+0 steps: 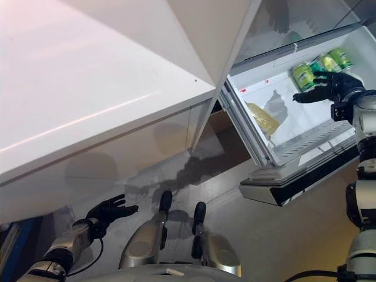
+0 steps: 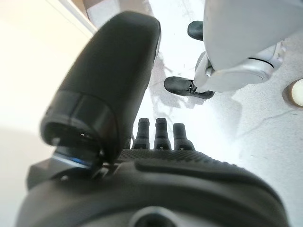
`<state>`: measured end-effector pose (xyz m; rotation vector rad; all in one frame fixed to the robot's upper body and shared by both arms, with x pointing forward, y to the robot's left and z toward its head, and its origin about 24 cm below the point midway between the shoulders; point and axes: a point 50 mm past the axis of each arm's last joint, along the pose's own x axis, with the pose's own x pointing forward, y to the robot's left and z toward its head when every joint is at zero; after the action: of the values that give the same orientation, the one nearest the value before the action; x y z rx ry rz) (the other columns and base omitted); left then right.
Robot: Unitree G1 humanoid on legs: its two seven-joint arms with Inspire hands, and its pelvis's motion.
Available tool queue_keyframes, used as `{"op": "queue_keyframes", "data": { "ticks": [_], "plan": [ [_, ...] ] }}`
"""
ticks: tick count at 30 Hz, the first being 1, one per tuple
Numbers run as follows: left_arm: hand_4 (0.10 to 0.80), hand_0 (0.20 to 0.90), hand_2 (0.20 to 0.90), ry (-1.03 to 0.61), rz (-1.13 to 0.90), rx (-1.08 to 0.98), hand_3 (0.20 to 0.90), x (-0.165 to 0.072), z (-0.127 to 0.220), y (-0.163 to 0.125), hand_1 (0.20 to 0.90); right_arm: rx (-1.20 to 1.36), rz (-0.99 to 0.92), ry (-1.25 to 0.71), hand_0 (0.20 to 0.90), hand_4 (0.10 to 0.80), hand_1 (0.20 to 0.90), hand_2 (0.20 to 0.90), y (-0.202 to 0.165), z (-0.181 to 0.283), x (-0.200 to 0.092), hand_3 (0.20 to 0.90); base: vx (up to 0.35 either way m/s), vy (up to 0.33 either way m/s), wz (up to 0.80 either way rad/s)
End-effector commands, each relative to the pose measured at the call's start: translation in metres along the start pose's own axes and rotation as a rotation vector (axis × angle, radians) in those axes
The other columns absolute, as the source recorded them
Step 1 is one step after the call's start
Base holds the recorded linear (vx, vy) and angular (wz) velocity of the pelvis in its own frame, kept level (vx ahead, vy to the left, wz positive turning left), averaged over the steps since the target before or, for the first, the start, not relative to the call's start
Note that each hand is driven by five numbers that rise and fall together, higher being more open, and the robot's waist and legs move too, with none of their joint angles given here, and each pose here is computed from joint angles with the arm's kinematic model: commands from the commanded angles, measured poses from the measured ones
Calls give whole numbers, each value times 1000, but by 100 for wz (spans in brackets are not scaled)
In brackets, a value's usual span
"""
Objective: Put drinks into fridge and close the fridge
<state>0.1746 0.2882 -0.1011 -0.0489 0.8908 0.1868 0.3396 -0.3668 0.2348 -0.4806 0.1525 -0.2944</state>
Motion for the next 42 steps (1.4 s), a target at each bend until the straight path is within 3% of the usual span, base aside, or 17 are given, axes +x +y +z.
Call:
{"op": "queue_keyframes", "data": {
  "ticks": [1,6,13,27,33,42],
  "plan": [
    [800,900,900,177,12,3,900,-14,-61,8,900,-108,-222,-241,900,800,900,900,-40,30,-27,900,33,92,-13],
    [800,900,900,214,-27,-34,900,-16,-81,-5,900,-53,-407,-517,900,800,900,900,-42,46,-68,900,7,99,-4],
    [800,900,900,221,-46,-54,900,-20,-96,-17,900,93,-650,-722,900,800,900,900,-31,18,-114,900,-48,20,-7],
    [800,900,900,313,-22,-83,900,-45,-142,-12,900,305,-932,-242,900,800,900,900,-43,-146,-174,900,68,-15,-6],
    [800,900,900,262,-29,-102,900,-35,-127,-16,900,356,-840,-38,900,800,900,900,-30,-191,-172,900,-2,19,-3],
    [800,900,900,176,-1,-105,900,-14,-84,-20,900,353,-593,-34,900,800,900,900,-6,-175,-125,900,-23,-6,-2]
  ]
}}
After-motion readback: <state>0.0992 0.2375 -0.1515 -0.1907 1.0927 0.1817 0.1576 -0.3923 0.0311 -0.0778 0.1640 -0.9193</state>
